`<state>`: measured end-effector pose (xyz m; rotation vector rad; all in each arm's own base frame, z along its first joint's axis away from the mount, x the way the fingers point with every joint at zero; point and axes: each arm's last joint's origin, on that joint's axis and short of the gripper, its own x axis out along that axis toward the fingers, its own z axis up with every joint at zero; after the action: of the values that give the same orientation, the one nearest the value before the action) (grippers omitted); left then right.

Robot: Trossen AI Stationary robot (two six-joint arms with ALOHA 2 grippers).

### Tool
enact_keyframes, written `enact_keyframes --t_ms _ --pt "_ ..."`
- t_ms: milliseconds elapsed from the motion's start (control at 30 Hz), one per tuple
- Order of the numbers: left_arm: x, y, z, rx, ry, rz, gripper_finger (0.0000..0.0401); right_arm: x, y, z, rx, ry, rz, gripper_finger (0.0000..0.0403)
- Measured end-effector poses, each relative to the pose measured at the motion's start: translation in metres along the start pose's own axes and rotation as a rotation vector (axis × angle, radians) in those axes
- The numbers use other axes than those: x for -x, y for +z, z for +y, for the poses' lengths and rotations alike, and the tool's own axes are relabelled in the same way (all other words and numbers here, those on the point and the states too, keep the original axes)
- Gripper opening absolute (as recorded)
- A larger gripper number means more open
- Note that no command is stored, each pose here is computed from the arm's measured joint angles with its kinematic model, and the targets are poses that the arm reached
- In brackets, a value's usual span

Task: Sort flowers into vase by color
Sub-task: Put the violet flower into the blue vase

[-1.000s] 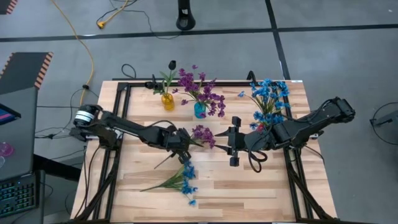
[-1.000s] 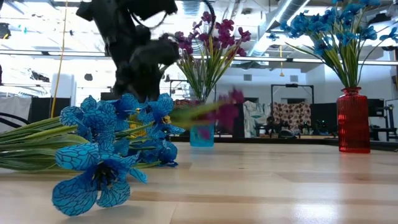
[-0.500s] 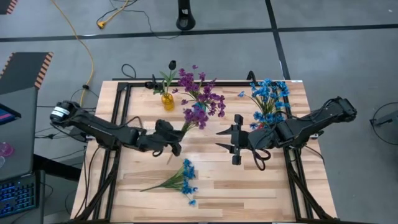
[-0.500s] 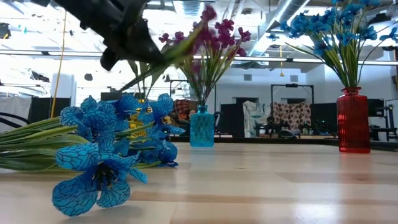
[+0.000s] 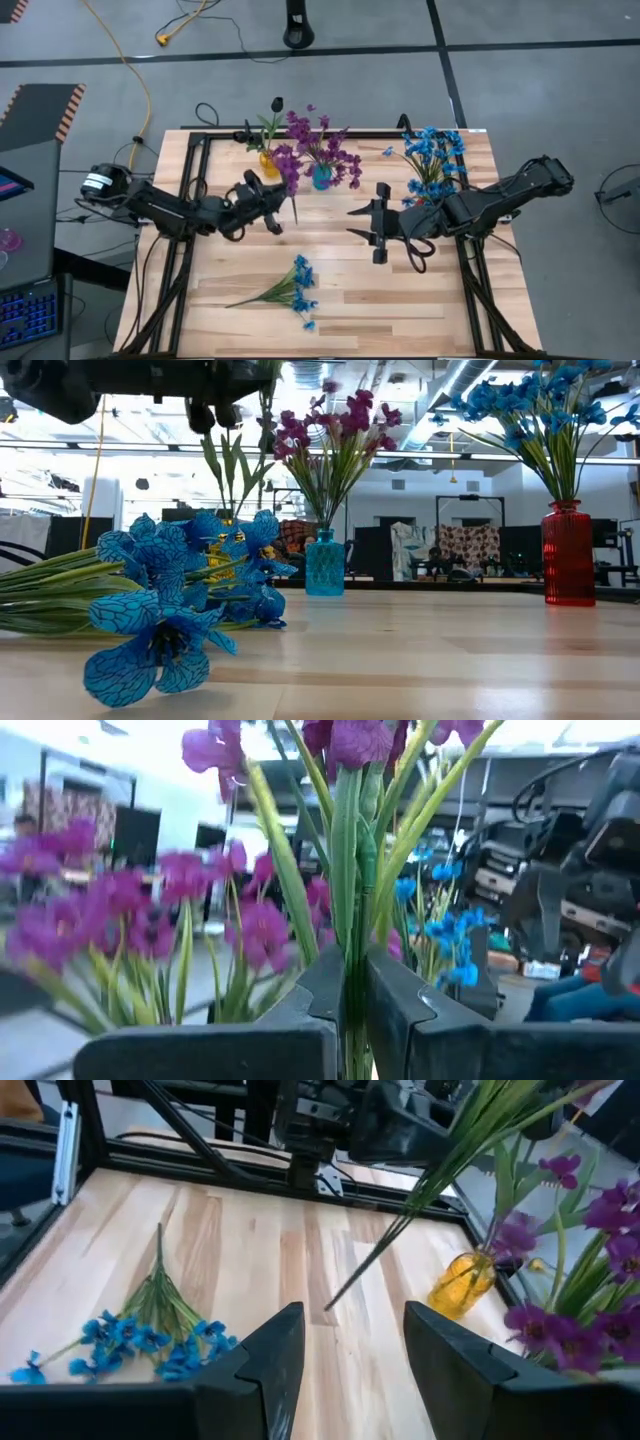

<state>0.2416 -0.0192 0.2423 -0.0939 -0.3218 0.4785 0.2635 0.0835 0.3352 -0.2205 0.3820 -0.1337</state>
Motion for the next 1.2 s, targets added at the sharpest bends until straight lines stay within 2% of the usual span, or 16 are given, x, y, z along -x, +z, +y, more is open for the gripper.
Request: enact_keyframes --t_ms 200,333,533,733,933,1200 --pt "-0.011 0.009 0.013 -0.093 -0.101 -0.149 0.0009 -0.001 0.0 -0.002 0.015 -0.006 0.002 0.0198" --pt "-0.021 -0.002 0.019 -0.149 -0.18 -0.248 0.0009 -0.003 -0.001 -0.006 0.009 -0.02 0.006 0.0198" --pt "-0.056 -0.022 0.022 -0.256 -0.133 -0.21 0.0009 -0.005 -0.001 -0.01 -0.001 -0.036 0.011 0.0198" --pt "-0.09 -0.025 0.021 -0.352 -0.113 -0.26 0.0009 -0.005 -0.001 -0.01 0.001 -0.034 0.014 0.0198" --pt "-0.095 -0.024 0.032 -0.41 -0.072 -0.254 0.0009 -0.005 -0.002 -0.01 0.03 -0.033 0.017 0.0198" --pt "-0.099 -0.026 0.047 -0.424 -0.048 -0.225 0.0009 -0.005 -0.001 -0.01 0.072 -0.033 0.016 0.0198"
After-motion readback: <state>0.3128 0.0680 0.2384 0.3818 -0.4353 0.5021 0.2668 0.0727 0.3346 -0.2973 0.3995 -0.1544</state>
